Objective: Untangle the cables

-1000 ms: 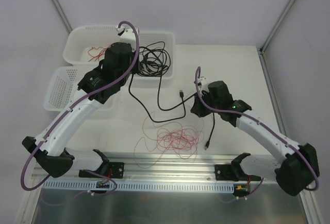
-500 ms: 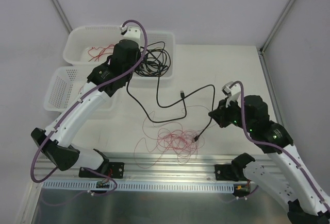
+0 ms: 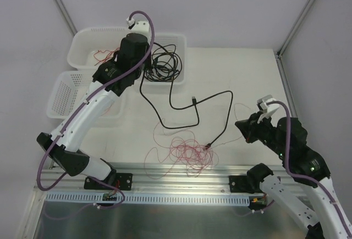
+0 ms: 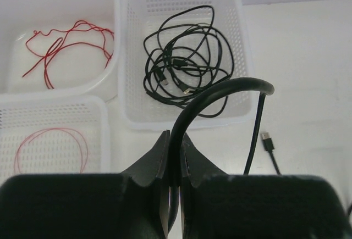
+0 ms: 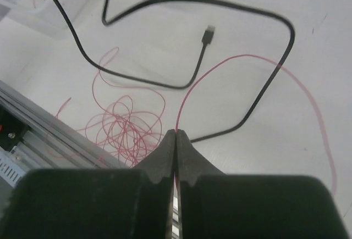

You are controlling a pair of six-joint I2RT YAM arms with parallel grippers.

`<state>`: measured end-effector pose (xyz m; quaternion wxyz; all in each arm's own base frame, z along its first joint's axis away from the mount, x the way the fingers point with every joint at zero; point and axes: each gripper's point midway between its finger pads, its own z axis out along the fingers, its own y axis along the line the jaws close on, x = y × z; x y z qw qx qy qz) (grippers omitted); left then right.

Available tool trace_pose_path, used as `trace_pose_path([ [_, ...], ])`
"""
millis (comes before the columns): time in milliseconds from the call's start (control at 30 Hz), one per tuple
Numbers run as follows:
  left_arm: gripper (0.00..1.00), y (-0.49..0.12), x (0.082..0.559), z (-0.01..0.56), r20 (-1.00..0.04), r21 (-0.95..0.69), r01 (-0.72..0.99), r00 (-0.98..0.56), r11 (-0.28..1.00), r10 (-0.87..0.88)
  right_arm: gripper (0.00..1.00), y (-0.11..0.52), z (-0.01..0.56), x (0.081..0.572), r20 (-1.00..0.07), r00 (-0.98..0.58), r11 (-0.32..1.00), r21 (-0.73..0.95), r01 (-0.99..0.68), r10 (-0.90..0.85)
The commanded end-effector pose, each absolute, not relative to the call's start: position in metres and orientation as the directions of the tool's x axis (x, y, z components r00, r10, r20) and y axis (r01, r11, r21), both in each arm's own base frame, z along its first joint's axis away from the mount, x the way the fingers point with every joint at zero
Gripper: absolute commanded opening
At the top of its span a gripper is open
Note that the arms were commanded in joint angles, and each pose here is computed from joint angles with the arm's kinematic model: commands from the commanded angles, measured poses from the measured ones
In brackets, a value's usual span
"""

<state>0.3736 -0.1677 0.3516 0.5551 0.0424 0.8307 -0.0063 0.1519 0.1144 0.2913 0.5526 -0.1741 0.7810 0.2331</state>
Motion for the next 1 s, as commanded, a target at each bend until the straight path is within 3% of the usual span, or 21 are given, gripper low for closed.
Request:
trace_pose_path([
  [0,0.00,-0.174,0.363,0.435,-0.962,-0.176,0.124,-0.231,0.976,-0.144,0.01,0.113,0.249,0.159,-0.887,-0.461,0.869,0.232,-0.437,0.005],
  [233,0.00,-0.183,0.342,0.536,-0.931,-0.364,0.252,-0.083,0.897,-0.355,0.03,0.129,0.185,0.160,-0.790,-0.608,0.860,0.362,-0.360,0.078],
  [500,0.00,-0.183,0.324,0.622,-0.843,-0.468,0.385,0.078,0.796,-0.533,0.04,0.117,0.150,0.158,-0.752,-0.645,0.890,0.380,-0.251,0.139],
  [600,0.00,-0.178,0.323,0.639,-0.826,-0.462,0.395,0.134,0.794,-0.547,0.14,0.111,0.133,0.158,-0.725,-0.673,0.911,0.362,-0.197,0.142],
  [667,0.00,-0.176,0.320,0.652,-0.814,-0.458,0.411,0.163,0.788,-0.558,0.31,0.110,0.125,0.157,-0.705,-0.695,0.917,0.357,-0.180,0.138],
  [700,0.00,-0.182,0.319,0.654,-0.812,-0.456,0.436,0.153,0.776,-0.563,0.47,0.112,0.123,0.157,-0.699,-0.701,0.915,0.363,-0.178,0.141],
  [800,0.00,-0.187,0.312,0.667,-0.792,-0.458,0.490,0.155,0.742,-0.591,0.74,0.116,0.125,0.157,-0.687,-0.713,0.908,0.377,-0.184,0.140],
  [967,0.00,-0.190,0.298,0.676,-0.778,-0.452,0.543,0.147,0.707,-0.611,0.88,0.125,0.137,0.155,-0.704,-0.703,0.888,0.381,-0.259,0.097],
])
